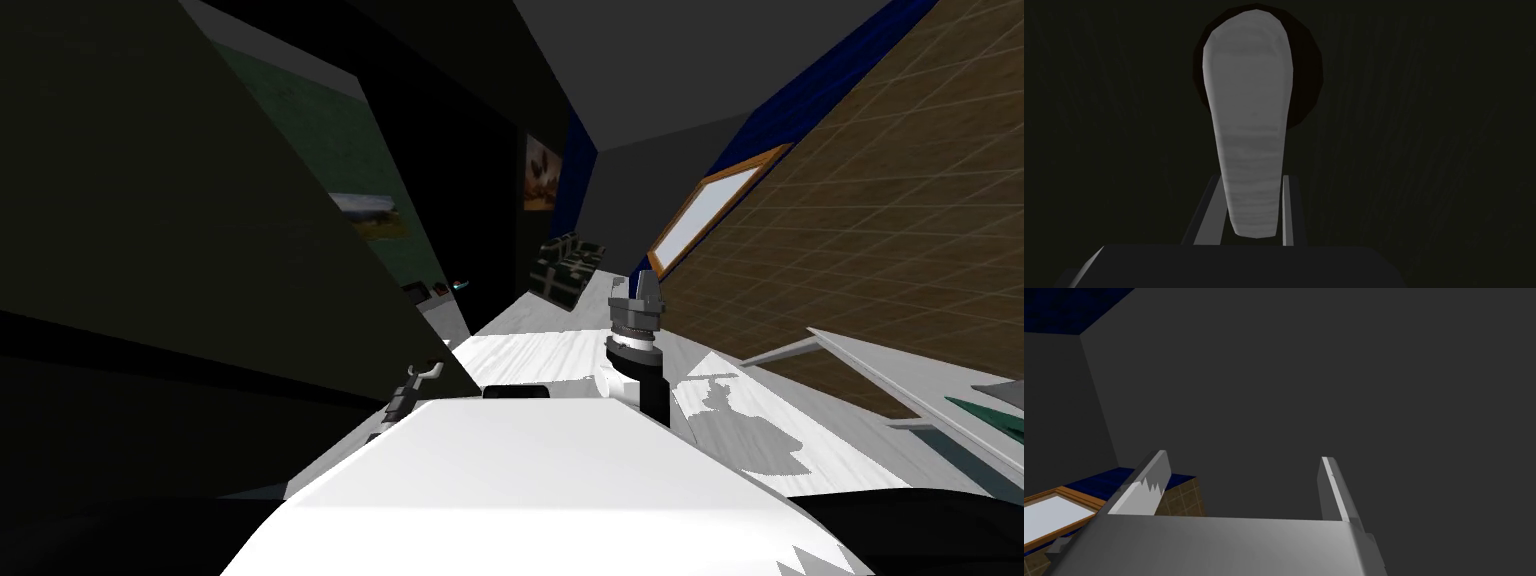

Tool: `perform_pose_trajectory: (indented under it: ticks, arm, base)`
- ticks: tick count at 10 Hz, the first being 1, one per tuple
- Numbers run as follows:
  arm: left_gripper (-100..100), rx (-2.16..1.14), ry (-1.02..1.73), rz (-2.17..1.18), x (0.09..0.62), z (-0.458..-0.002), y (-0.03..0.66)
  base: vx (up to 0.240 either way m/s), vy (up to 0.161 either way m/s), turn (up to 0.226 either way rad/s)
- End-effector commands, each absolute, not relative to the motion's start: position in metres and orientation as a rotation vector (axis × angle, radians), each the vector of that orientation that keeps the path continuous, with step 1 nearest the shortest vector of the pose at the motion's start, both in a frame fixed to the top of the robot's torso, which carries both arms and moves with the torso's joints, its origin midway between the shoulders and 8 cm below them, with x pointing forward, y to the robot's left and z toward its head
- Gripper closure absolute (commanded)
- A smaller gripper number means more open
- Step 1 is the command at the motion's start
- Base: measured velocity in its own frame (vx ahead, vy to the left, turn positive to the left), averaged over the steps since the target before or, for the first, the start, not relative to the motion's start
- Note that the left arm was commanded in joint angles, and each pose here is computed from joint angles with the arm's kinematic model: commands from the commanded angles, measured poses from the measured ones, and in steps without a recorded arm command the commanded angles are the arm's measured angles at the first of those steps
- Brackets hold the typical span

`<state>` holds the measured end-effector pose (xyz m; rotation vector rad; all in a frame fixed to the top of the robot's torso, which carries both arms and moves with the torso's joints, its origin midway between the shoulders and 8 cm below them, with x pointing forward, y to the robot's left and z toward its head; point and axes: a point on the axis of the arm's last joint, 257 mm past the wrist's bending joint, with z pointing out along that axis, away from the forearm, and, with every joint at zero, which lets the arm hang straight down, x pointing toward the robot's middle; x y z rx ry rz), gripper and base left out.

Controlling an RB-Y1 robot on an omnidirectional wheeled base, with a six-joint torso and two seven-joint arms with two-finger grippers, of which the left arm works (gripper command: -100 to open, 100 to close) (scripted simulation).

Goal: Pull the door open

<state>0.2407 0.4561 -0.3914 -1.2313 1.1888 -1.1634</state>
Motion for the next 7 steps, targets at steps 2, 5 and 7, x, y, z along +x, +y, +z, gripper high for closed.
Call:
perform_pose_trajectory:
  ticks: [2,5,7]
  arm:
    - [100,-1.231,1.187,-1.169,0.260,-0.394,0.451]
    - [100,-1.231,1.187,-1.178,0.287,-0.397,0.444]
    - [100,-1.229,1.189,-1.185,0.311,-0.398,0.437]
  base:
    - [-0.213,0.020,-0.097]
    - [-0.235,0.038,-0.101]
    - [-0.240,0.028,-0.119]
